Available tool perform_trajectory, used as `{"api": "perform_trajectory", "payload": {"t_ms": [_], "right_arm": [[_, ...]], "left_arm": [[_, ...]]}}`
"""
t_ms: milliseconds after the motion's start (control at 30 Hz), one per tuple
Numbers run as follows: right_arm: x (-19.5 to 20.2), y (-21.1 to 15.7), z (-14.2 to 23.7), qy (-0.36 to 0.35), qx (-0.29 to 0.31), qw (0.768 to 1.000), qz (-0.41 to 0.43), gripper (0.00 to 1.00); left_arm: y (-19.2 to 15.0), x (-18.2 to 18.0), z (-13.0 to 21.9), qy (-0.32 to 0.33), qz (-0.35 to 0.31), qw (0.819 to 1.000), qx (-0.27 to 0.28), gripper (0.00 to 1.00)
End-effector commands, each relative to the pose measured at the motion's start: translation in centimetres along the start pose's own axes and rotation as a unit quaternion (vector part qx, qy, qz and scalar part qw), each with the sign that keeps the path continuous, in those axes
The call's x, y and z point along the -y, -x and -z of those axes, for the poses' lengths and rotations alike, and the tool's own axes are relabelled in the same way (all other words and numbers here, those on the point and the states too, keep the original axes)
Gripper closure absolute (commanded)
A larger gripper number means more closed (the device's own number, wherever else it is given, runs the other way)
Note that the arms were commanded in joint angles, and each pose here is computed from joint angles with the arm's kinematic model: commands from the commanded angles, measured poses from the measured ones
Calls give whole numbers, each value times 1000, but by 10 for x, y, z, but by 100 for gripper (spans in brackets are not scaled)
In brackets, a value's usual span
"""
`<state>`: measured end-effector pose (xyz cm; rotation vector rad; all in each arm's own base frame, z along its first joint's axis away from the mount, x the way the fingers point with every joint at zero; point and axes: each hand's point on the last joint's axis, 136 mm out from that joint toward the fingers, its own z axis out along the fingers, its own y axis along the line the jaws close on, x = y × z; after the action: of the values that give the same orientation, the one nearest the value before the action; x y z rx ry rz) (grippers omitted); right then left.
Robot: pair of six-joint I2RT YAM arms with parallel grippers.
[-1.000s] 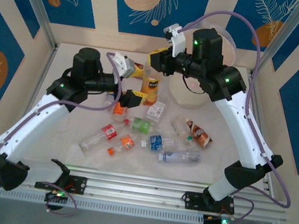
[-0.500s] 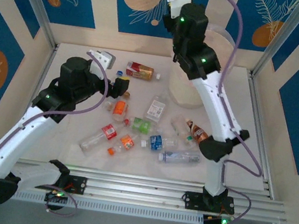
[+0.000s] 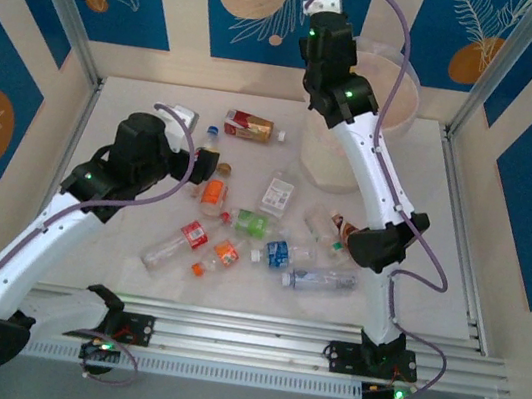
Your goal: Put the plastic bottles in the bin
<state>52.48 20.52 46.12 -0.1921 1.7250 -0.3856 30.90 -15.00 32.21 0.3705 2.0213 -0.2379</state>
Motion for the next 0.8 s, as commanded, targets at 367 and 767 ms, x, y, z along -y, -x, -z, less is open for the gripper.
{"api": "perform_trajectory", "payload": {"t_ms": [367, 767], "right_arm": [[11, -75, -19, -27, -110, 993, -41, 62], [16, -71, -14, -17, -111, 993, -41, 30]], "left_arm": [[-52, -21, -2, 65, 7, 992, -112, 1], [-63, -29, -14, 100, 28, 983, -153, 0]]}}
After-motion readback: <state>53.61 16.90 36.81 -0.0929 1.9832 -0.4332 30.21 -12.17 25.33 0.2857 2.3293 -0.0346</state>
